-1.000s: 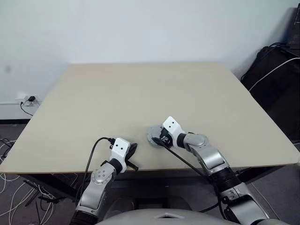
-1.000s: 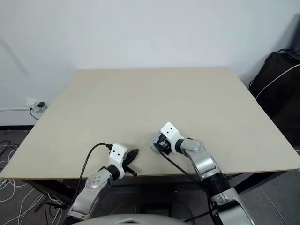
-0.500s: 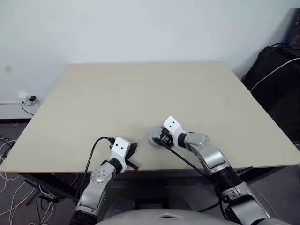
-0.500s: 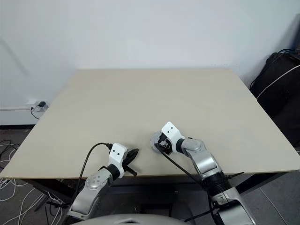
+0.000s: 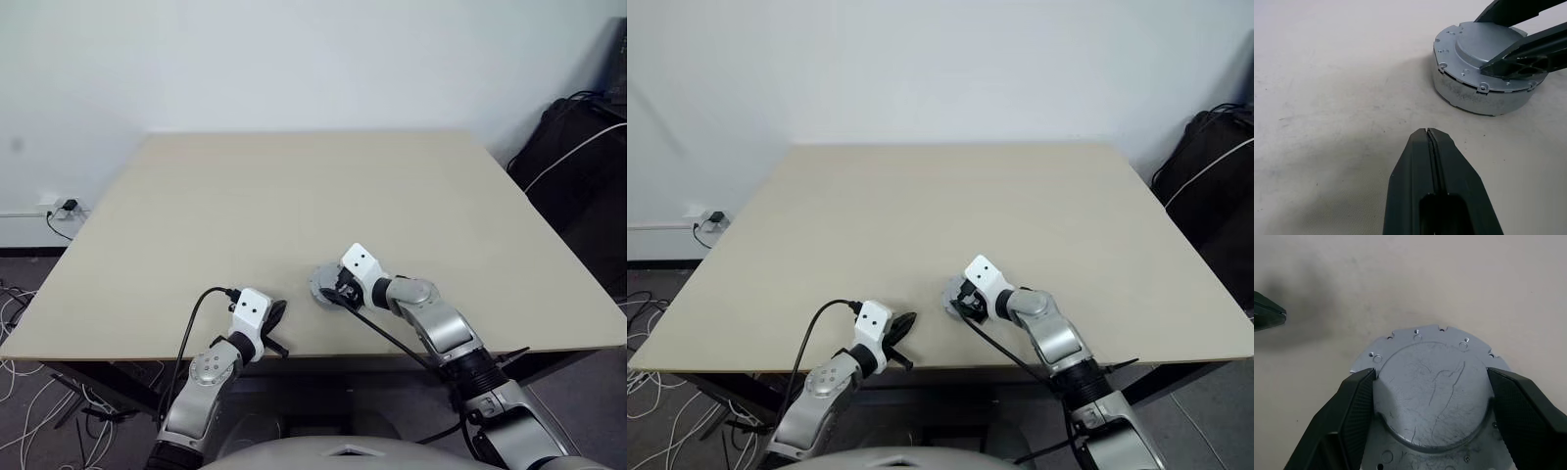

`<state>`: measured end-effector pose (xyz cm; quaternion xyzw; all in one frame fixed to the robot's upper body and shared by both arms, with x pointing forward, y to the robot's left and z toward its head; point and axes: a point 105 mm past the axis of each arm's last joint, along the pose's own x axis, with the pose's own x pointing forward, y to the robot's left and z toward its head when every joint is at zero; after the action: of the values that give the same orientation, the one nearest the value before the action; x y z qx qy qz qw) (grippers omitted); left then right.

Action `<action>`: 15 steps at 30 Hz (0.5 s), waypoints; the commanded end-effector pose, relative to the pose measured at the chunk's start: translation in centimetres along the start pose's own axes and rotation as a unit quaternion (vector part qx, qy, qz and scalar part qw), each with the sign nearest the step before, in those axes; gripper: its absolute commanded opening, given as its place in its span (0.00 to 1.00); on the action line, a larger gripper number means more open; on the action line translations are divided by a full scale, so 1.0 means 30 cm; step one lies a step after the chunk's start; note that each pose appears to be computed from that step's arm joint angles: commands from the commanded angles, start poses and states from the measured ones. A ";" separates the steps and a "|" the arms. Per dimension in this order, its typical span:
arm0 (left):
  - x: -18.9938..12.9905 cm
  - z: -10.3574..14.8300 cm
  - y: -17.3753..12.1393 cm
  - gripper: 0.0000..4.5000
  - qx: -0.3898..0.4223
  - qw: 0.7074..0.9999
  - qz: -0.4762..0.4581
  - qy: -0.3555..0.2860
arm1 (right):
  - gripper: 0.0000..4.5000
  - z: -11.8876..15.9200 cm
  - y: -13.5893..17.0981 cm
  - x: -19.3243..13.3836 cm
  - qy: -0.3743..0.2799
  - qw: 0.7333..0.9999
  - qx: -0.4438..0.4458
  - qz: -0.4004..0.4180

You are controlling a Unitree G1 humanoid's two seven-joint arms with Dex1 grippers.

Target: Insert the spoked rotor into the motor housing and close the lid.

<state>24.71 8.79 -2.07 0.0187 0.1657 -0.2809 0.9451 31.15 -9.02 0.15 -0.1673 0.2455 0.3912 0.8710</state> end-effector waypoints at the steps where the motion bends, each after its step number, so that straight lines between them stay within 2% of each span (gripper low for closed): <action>1: 0.002 0.062 0.005 0.01 0.016 0.999 -0.001 -0.031 | 0.72 -0.093 -0.017 -0.009 0.059 0.998 0.005 -0.009; 9: 0.008 0.067 0.007 0.01 0.018 0.999 -0.001 -0.033 | 0.72 -0.097 -0.007 -0.012 0.059 0.998 0.020 -0.001; 15: 0.081 0.096 0.049 0.01 0.034 0.999 0.012 -0.018 | 0.72 -0.092 0.007 -0.002 0.056 0.998 0.022 0.000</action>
<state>27.07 8.36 -0.74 0.0358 0.1446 -0.2841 0.9471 31.10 -9.12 0.12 -0.1613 0.2518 0.3921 0.8700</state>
